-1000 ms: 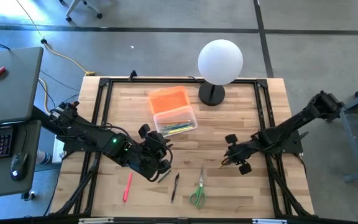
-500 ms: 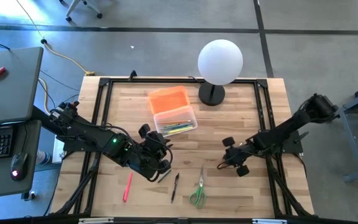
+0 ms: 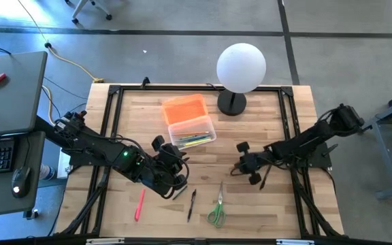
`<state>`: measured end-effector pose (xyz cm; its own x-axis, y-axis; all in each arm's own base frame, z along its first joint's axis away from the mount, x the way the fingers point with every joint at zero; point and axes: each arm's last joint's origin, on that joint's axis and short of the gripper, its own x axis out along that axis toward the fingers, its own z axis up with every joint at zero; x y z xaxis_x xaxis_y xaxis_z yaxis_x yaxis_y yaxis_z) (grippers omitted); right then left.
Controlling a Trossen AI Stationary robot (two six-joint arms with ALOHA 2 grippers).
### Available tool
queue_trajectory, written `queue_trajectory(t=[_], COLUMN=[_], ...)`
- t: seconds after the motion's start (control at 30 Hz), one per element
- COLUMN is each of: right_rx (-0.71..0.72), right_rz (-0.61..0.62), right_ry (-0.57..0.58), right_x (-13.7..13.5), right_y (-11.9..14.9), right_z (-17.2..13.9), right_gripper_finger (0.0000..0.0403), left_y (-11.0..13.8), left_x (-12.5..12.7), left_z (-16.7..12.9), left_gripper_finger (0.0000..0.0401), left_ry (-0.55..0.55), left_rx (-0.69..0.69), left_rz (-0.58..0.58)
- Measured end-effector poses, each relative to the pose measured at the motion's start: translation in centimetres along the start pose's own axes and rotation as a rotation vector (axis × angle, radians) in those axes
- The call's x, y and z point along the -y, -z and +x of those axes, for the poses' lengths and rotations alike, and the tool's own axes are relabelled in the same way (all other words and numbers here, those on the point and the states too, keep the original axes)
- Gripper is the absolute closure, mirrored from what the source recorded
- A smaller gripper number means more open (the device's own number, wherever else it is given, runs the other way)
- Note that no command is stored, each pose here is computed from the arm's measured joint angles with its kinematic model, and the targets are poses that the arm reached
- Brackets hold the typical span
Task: Pick & place school supplies into a supply box
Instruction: Put the orange pencil into the transparent supply box
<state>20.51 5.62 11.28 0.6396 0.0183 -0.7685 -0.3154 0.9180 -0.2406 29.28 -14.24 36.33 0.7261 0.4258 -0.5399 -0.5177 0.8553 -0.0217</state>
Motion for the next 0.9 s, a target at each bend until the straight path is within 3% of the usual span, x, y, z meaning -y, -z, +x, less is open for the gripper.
queue_trajectory(t=[0.23, 0.4, 0.63, 0.9], right_rx=[0.034, 0.087, 0.121, 0.175], right_rz=[0.003, 0.059, 0.079, 0.064], right_ry=[0.073, 0.041, -0.009, 0.01], right_x=[2.9, 4.4, 4.8, 4.8], right_y=[0.1, 0.3, 0.6, 0.6], right_z=[0.4, 1.3, 3.0, 4.2], right_gripper_finger=[0.0397, 0.0399, 0.0398, 0.0369], left_y=[0.0, 0.0, 0.0, 0.0], left_x=[0.0, 0.0, 0.0, 0.0], left_z=[0.0, 0.0, 0.0, 0.0], left_gripper_finger=[0.0284, 0.0284, 0.0284, 0.0284], left_ry=[-0.001, -0.001, -0.001, 0.002], left_rx=[0.001, 0.001, 0.002, -0.002], left_rz=[0.0, 0.0, -0.001, -0.001])
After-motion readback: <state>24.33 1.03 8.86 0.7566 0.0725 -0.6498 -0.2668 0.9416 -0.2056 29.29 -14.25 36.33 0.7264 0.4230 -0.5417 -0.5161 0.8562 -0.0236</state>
